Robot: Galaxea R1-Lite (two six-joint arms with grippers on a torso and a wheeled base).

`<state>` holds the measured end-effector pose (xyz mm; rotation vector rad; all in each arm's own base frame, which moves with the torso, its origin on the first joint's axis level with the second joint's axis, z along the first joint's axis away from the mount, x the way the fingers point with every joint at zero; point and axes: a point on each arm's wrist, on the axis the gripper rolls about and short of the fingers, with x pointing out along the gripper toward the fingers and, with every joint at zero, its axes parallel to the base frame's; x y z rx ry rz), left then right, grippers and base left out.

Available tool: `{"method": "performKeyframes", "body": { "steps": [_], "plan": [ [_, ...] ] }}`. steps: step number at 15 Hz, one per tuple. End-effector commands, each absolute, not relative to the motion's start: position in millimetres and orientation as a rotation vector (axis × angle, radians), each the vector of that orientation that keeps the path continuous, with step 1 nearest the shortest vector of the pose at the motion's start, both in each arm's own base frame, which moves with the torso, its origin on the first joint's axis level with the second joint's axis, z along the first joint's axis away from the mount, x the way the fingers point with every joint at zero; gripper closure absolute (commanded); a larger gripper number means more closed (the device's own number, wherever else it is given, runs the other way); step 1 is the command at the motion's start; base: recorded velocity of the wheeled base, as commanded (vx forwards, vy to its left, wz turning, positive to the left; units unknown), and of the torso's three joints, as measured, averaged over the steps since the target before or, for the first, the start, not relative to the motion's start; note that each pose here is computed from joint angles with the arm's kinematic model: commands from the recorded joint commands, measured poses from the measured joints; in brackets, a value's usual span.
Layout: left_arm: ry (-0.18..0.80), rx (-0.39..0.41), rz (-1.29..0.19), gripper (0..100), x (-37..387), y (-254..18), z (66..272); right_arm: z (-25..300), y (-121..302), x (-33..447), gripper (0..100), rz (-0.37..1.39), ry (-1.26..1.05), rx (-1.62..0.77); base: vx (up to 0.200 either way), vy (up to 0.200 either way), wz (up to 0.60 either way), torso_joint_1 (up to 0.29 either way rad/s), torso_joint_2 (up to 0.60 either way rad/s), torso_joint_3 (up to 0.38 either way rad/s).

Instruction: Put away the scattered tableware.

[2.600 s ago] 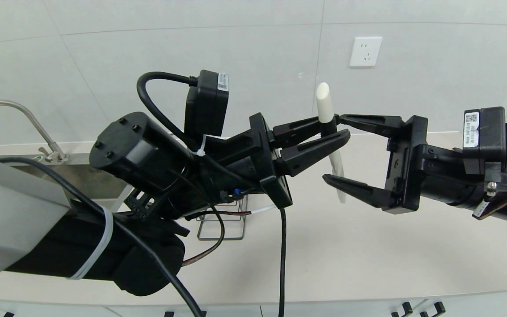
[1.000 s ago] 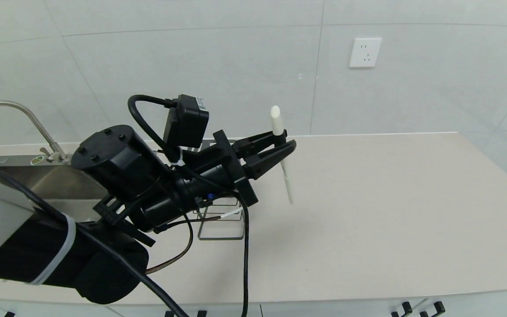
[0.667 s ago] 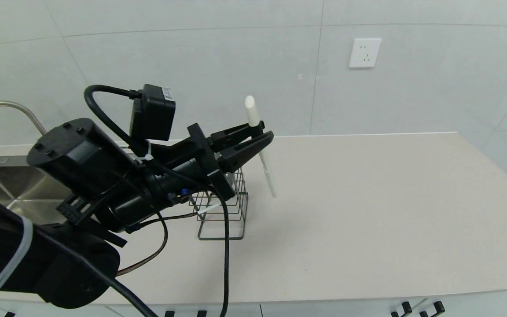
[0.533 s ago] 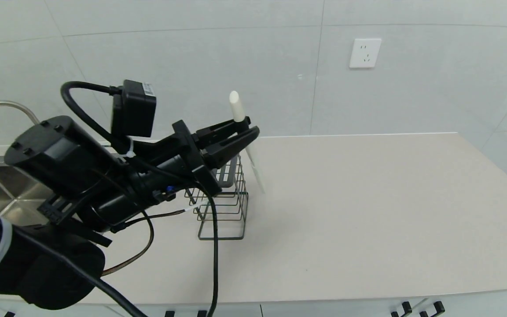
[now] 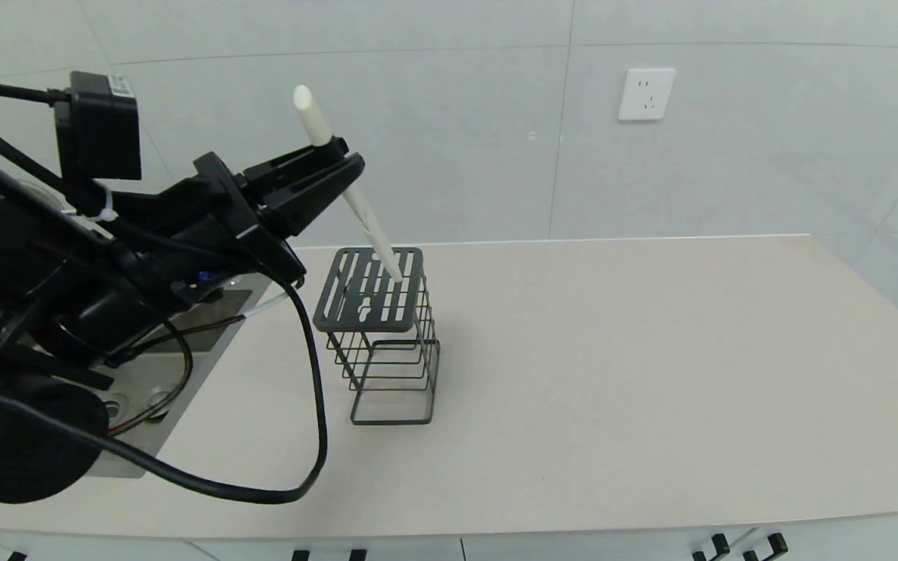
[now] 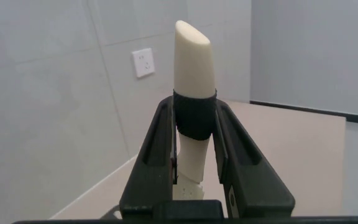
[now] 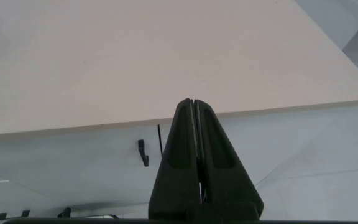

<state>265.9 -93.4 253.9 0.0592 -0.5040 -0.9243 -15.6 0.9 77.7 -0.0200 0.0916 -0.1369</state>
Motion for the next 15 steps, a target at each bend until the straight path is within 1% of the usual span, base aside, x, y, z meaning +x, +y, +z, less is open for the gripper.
{"method": "performKeyframes", "body": {
  "steps": [1, 2, 4, 6, 7, 8, 9, 10, 11, 12, 15],
  "plan": [
    [-0.557, 0.109, -0.944, 100, 272, -81, 269, 78, 1, -15, 100, -0.142, 0.099, -0.012, 0.0, 0.0, 0.0, 0.0, 0.0, 0.0],
    [-0.572, 0.129, -0.967, 100, 275, -79, 273, 78, 1, -15, 100, -0.141, 0.098, 0.005, 0.0, 0.0, 0.0, 0.0, 0.0, 0.0],
    [-0.566, 0.137, -1.0, 100, 279, -80, 271, 78, 1, -15, 100, -0.132, 0.095, 0.008, 0.0, 0.0, 0.0, 0.0, 0.0, 0.0],
    [-0.56, 0.141, -1.004, 100, 294, -84, 264, 84, 2, -15, 100, -0.062, 0.037, -0.043, 0.0, 0.0, 0.0, 0.0, 0.0, 0.0],
    [-0.561, 0.146, -1.005, 100, 301, -87, 262, 85, 4, -15, 100, 0.001, 0.024, -0.079, 0.0, 0.0, 0.0, 0.0, 0.0, 0.0],
    [-0.556, 0.143, -1.013, 100, 306, -90, 259, 81, 4, -15, 100, 0.024, 0.063, -0.077, 0.0, 0.0, 0.0, 0.0, 0.0, 0.0],
    [-0.553, 0.14, -1.018, 100, 307, -92, 258, 81, 4, -15, 100, 0.012, 0.068, -0.077, 0.0, 0.0, 0.0, 0.0, 0.0, 0.0],
    [-0.554, 0.138, -1.028, 100, 307, -96, 258, 77, 2, -15, 100, -0.091, 0.103, -0.043, 0.0, 0.0, 0.0, 0.0, 0.0, 0.0],
    [-0.562, 0.136, -1.038, 100, 306, -99, 259, 77, 1, -15, 100, -0.15, 0.101, 0.024, 0.0, 0.0, 0.0, 0.0, 0.0, 0.0],
    [-0.572, 0.137, -1.045, 100, 305, -101, 262, 77, 1, -15, 100, -0.173, 0.101, 0.028, 0.0, 0.0, 0.0, 0.0, 0.0, 0.0],
    [-0.572, 0.137, -1.045, 100, 306, -101, 262, 78, 2, -15, 100, -0.129, 0.104, -0.013, 0.0, 0.0, 0.0, 0.0, 0.0, 0.0]
  ]
}}
